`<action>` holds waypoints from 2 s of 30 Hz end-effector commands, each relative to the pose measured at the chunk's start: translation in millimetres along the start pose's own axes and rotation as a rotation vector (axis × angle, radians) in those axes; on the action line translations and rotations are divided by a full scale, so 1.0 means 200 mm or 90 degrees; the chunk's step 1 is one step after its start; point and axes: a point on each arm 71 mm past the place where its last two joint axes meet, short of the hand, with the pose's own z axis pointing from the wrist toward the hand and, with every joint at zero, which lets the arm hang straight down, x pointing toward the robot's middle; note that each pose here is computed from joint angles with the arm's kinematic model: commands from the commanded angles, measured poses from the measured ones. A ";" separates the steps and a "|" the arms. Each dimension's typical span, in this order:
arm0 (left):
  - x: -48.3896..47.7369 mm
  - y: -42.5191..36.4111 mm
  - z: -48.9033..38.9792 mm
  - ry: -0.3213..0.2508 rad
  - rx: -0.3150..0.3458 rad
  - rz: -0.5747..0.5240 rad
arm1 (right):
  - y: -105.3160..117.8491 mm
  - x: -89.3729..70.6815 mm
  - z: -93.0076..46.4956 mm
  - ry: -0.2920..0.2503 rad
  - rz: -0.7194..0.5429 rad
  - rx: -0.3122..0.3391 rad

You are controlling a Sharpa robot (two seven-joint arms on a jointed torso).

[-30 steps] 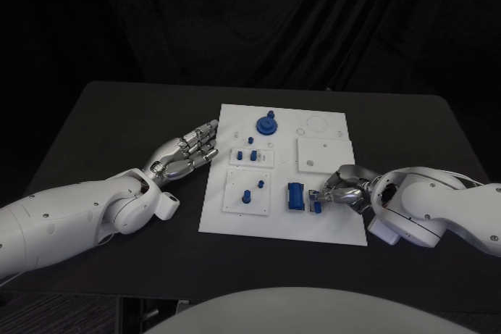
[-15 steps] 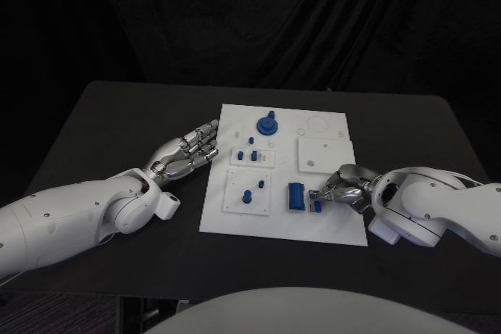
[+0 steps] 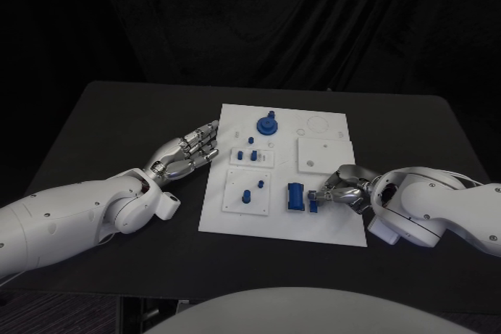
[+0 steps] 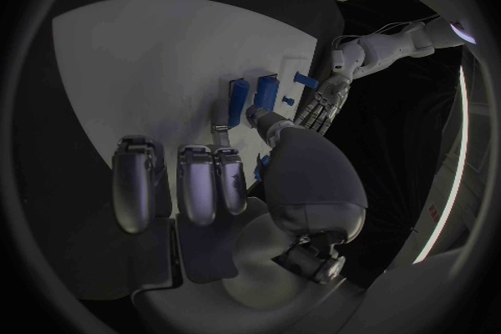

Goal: Assemble the parts on the task board

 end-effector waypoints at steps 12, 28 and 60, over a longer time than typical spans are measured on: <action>0.010 -0.034 -0.001 0.009 0.066 -0.007 | 0.01 0.00 -0.01 -0.004 -0.020 -0.014; 0.003 -0.031 -0.011 0.007 0.064 -0.006 | -0.04 -0.01 -0.05 -0.004 -0.040 -0.036; 0.000 -0.026 -0.018 0.006 0.060 -0.007 | -0.09 0.04 -0.05 0.028 -0.090 -0.026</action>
